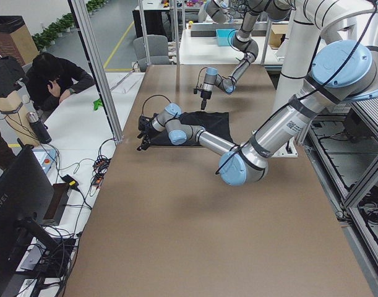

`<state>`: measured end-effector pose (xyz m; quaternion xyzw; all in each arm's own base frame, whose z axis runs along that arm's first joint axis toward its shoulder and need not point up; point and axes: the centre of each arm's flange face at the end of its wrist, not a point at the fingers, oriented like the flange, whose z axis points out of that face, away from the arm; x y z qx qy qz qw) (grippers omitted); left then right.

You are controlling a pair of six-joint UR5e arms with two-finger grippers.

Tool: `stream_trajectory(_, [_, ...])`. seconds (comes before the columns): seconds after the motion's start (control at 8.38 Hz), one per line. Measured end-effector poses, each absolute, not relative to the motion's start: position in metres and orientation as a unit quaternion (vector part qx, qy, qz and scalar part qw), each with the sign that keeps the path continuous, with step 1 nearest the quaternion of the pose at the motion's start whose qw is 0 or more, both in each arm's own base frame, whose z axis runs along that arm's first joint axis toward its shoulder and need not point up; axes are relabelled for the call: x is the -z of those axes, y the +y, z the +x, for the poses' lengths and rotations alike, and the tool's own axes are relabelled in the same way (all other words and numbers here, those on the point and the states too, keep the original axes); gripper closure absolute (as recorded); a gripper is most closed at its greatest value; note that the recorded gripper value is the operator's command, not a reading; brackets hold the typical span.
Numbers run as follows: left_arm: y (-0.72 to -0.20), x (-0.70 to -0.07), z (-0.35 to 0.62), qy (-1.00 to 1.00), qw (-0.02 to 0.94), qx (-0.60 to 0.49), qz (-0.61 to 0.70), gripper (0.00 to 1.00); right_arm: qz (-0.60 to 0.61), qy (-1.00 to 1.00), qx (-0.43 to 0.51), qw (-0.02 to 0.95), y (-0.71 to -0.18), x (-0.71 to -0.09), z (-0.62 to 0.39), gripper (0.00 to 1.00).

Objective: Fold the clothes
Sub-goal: 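Grasp the shirt's near corner with the right gripper and pull it toward the robot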

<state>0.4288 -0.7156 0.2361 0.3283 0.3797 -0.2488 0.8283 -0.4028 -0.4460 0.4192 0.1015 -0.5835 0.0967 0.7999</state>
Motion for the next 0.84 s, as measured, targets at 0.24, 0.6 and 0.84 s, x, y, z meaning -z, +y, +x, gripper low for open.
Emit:
stream_trajectory(0.24, [-0.716, -0.237, 0.429, 0.379, 0.829, 0.249, 0.328, 0.05, 0.095, -0.575, -0.099, 0.806, -0.448, -0.434, -0.409, 0.06])
stream_trajectory(0.6, [-0.716, -0.237, 0.428, 0.379, 0.828, 0.25, 0.329, 0.05, 0.086, -0.575, -0.1, 0.807, -0.444, -0.44, -0.41, 0.06])
stream_trajectory(0.84, [-0.716, -0.237, 0.428, 0.379, 0.828, 0.25, 0.329, 0.05, 0.084, -0.588, -0.091, 0.8, -0.437, -0.424, -0.404, 0.06])
